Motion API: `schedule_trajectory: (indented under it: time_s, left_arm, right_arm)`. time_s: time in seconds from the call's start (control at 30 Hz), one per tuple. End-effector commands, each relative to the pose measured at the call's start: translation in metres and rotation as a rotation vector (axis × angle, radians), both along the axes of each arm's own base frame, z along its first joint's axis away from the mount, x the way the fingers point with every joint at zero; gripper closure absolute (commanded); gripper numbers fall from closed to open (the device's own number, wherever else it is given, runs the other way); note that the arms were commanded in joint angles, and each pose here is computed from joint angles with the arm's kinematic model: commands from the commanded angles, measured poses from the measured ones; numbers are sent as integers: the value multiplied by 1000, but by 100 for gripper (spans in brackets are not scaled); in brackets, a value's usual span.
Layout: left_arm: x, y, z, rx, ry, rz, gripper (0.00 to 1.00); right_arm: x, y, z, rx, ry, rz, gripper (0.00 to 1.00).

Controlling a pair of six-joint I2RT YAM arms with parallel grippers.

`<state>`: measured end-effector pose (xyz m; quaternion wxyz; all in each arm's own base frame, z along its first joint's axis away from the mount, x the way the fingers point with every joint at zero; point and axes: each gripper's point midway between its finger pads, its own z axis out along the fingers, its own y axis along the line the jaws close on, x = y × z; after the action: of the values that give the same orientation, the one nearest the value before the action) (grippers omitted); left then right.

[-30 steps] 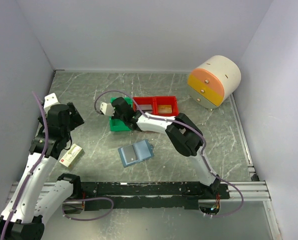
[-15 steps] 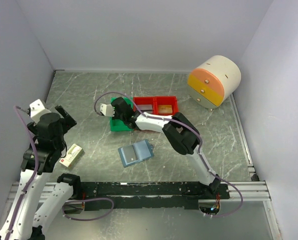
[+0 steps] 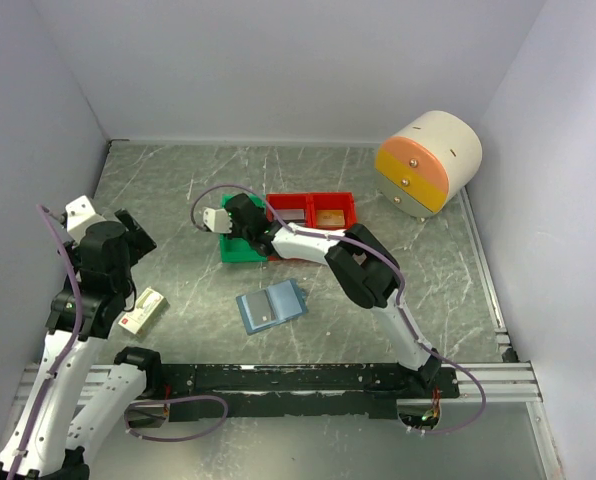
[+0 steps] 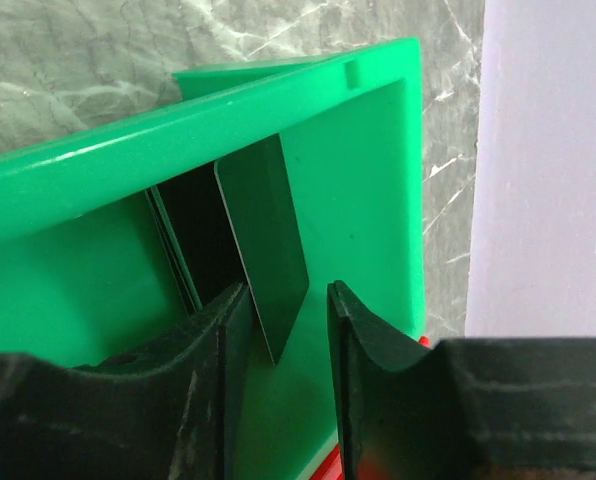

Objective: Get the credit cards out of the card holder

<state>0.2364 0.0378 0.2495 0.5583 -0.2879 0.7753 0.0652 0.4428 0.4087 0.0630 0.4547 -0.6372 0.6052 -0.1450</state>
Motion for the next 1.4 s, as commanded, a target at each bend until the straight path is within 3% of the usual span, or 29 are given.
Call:
schedule_trajectory:
  time_s: [0.0, 0.2, 0.63, 0.8, 0.9, 1.03, 1.13, 1.27, 1.37]
  left_arm:
    - [2, 1, 3, 4, -14, -6, 0]
    - [3, -1, 1, 5, -7, -16, 0]
    - [6, -4, -4, 5, 16, -31, 0]
    - [8, -5, -6, 6, 29, -38, 0]
    - [8, -6, -6, 5, 30, -40, 0]
    - [8, -7, -8, 5, 36, -45, 0]
    - [10, -7, -9, 6, 39, -46, 0]
    - [10, -8, -12, 6, 56, -50, 0]
    - [10, -7, -15, 10, 69, -45, 0]
  right_arm:
    - [-4, -5, 1, -20, 10, 17, 63]
    - [-8, -4, 8, -1, 31, 29, 53]
    - [-10, 1, 42, 149, 37, 2, 47]
    - [-19, -6, 99, 421, 42, -87, 45]
    - [-30, -36, 152, 779, 55, -276, 38]
    - [-71, -68, 145, 1111, 306, -420, 20]
    - [-106, -76, 122, 1211, 540, -505, 10]
    - [-139, -94, 96, 1351, 841, -607, 9]
    - [-172, -94, 83, 1360, 968, -547, 15]
